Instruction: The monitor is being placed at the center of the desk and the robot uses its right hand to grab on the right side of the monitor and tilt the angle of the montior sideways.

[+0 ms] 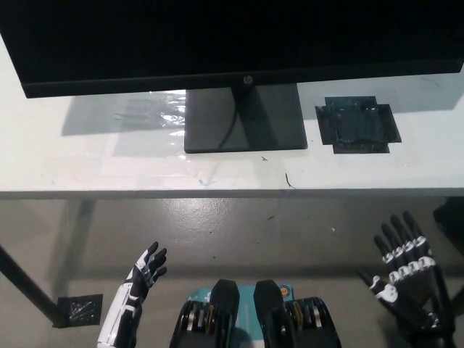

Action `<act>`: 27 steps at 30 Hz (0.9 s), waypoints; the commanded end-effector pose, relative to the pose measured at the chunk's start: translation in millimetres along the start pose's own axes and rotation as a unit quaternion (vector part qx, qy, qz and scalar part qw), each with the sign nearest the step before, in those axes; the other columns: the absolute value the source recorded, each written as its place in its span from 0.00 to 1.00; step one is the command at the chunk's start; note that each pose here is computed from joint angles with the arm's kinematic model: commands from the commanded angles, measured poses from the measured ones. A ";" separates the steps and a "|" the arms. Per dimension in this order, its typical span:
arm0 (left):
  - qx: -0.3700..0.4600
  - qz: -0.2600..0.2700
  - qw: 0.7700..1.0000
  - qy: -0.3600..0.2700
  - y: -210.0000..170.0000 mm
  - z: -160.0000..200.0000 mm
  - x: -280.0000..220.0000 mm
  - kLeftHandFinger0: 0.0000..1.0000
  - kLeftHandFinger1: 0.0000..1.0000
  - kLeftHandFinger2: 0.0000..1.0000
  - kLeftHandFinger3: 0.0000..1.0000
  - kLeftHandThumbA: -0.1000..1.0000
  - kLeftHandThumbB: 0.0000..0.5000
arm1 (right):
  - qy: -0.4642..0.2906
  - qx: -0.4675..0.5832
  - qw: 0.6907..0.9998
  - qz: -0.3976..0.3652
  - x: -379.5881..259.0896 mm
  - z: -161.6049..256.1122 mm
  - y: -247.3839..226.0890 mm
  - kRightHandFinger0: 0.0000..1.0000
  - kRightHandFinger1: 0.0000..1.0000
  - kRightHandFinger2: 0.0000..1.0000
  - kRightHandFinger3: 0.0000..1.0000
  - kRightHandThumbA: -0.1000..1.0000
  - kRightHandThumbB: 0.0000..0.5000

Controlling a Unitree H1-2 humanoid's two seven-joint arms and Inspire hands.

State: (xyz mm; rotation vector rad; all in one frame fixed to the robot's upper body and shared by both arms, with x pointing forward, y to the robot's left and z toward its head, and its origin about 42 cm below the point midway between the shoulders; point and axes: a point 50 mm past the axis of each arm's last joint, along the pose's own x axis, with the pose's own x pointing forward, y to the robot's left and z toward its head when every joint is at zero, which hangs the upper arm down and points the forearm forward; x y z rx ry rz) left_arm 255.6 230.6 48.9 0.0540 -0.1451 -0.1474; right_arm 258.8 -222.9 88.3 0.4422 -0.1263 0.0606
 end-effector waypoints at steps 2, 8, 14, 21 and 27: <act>0.042 -0.035 0.998 -0.005 4.3 -2.3 -3.0 1.00 1.00 1.00 1.00 1.00 0.56 | -0.043 -0.231 0.971 0.034 8.7 -26.1 -6.3 1.00 1.00 1.00 1.00 1.00 0.71; 0.042 -0.038 0.998 0.001 0.9 -5.5 -2.2 1.00 1.00 1.00 1.00 1.00 0.52 | -0.024 -0.252 0.967 0.027 13.2 -35.8 -11.5 1.00 1.00 1.00 1.00 1.00 0.77; 0.037 -0.037 0.999 0.003 -0.2 -7.3 -0.3 1.00 1.00 1.00 1.00 1.00 0.58 | -0.020 -0.257 0.966 0.032 16.3 -39.5 -8.3 1.00 1.00 1.00 1.00 1.00 0.73; 0.035 -0.036 0.999 0.011 0.1 -10.7 -6.0 1.00 1.00 1.00 1.00 1.00 0.57 | -0.018 -0.254 0.967 0.031 11.4 -41.8 -5.8 1.00 1.00 1.00 1.00 1.00 0.69; 0.050 -0.035 0.998 0.005 2.5 -7.5 -1.1 1.00 1.00 1.00 1.00 1.00 0.58 | -0.024 -0.260 0.965 0.028 15.7 -40.6 -3.2 1.00 1.00 1.00 1.00 1.00 0.70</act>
